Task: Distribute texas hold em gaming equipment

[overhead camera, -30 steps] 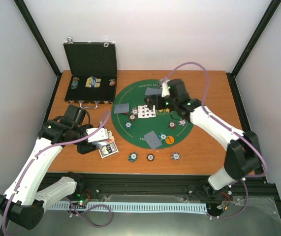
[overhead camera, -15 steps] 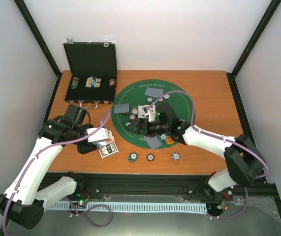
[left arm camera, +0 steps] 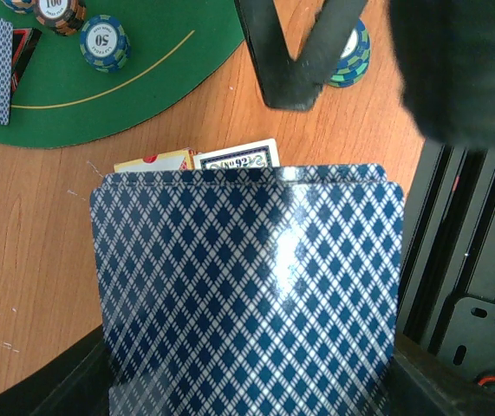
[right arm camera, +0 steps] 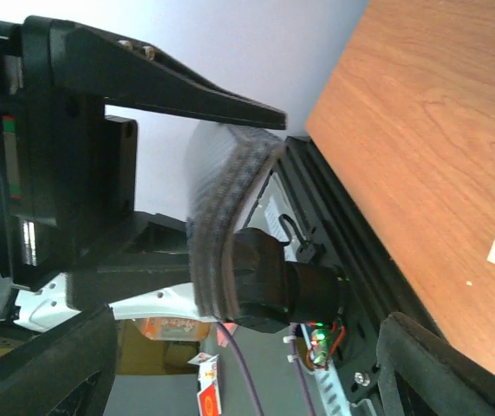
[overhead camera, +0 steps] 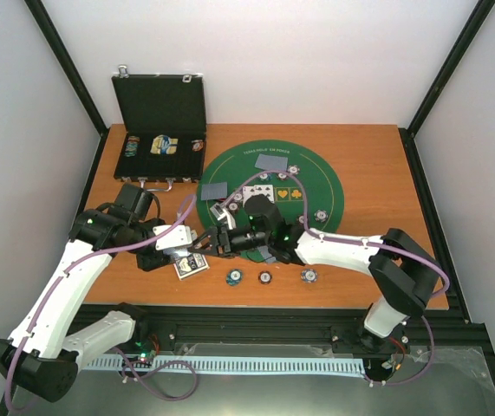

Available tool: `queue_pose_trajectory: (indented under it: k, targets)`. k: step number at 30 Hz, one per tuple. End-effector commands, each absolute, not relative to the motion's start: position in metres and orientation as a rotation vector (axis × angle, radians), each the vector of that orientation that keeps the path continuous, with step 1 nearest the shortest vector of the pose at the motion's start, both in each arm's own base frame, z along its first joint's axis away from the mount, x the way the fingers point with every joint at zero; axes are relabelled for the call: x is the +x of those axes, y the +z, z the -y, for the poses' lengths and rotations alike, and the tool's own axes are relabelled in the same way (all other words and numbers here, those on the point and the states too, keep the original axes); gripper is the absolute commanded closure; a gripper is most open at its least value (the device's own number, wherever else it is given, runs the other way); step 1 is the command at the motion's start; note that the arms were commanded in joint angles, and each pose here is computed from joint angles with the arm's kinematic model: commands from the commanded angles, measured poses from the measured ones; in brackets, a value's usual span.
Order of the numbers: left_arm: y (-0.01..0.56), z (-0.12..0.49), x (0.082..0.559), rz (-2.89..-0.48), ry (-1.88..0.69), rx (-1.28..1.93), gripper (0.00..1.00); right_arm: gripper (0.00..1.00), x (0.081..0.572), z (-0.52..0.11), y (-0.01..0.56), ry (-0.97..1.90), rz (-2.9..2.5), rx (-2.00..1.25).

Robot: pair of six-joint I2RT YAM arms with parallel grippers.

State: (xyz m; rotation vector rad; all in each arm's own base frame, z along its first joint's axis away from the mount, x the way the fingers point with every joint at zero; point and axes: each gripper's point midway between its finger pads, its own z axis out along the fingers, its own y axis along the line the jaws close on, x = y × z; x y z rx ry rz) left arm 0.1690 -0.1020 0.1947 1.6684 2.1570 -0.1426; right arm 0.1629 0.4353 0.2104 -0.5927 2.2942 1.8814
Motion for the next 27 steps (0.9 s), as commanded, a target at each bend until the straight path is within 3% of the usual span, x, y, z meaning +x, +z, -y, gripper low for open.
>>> queue_pose_trajectory:
  k: [1,9,27]
  targets:
    - [0.205,0.106,0.171,-2.105,-0.144,1.67,0.84,0.21,0.155,-0.452,0.234,1.972,-2.195,-0.665]
    - [0.207,0.105,0.17,-2.096,-0.141,1.667,0.84,0.32,0.152,-0.473,0.226,2.038,-2.218,-0.656]
    - [0.205,0.102,0.165,-2.097,-0.13,1.675,0.84,0.44,0.163,-0.49,0.19,2.119,-2.298,-0.573]
